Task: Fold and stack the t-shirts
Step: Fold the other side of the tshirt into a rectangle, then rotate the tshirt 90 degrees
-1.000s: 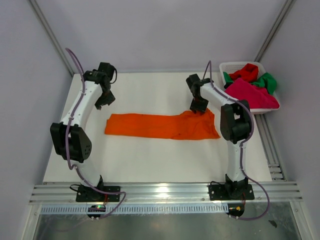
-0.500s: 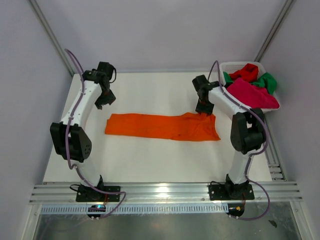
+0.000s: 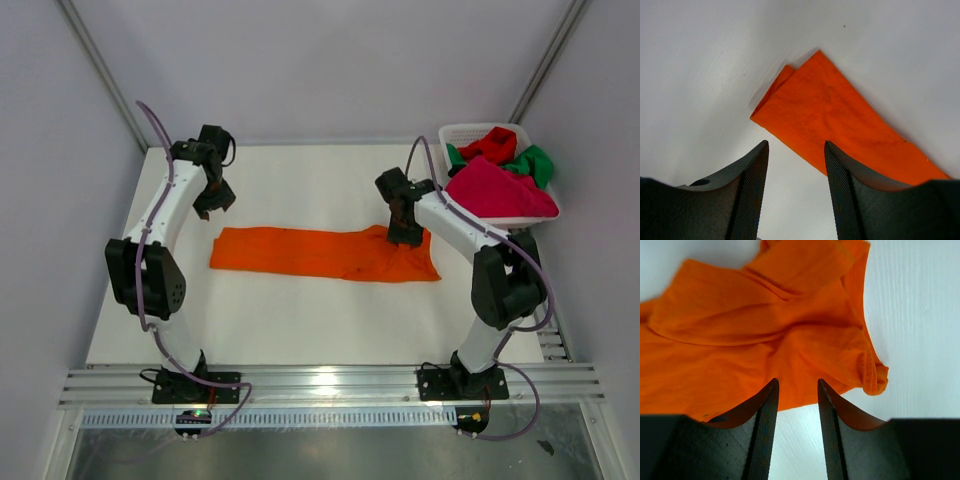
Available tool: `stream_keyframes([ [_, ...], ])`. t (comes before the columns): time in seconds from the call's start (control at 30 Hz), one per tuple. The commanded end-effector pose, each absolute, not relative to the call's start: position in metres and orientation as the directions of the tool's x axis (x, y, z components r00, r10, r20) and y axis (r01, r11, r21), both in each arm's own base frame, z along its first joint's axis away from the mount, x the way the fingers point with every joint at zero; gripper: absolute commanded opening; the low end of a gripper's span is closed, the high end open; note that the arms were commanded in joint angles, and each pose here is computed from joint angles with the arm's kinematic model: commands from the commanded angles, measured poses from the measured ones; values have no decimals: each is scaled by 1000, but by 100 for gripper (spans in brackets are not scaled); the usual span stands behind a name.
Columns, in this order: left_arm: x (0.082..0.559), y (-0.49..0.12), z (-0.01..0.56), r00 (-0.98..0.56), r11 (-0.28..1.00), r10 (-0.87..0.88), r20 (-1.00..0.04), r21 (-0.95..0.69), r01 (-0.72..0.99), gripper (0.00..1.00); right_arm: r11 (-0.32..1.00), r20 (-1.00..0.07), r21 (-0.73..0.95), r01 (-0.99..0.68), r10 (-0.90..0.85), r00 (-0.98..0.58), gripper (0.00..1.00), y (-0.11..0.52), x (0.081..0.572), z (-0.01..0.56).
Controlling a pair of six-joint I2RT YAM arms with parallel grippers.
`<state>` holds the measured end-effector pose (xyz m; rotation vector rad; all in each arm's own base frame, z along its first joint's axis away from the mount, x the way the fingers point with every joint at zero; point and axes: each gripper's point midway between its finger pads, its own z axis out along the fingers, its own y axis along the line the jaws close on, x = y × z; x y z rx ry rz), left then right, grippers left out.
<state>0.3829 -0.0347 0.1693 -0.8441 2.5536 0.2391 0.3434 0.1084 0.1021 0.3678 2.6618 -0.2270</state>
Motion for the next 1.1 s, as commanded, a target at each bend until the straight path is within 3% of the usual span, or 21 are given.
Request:
stream_keyframes([
  [0.0,391,-35,180,-691,795,-536,-486,-14,-607,51,939,-425,-88,331,266,-865,41,108,327,88],
  [0.83,390,-30,194,-682,794,-525,-510,-4,-608,51,957,-296,-57,285,256,-920,41,136,339,-11],
  [1.07,391,-28,204,-673,793,-521,-525,-7,-609,51,960,-341,-42,278,248,-907,41,143,390,3],
])
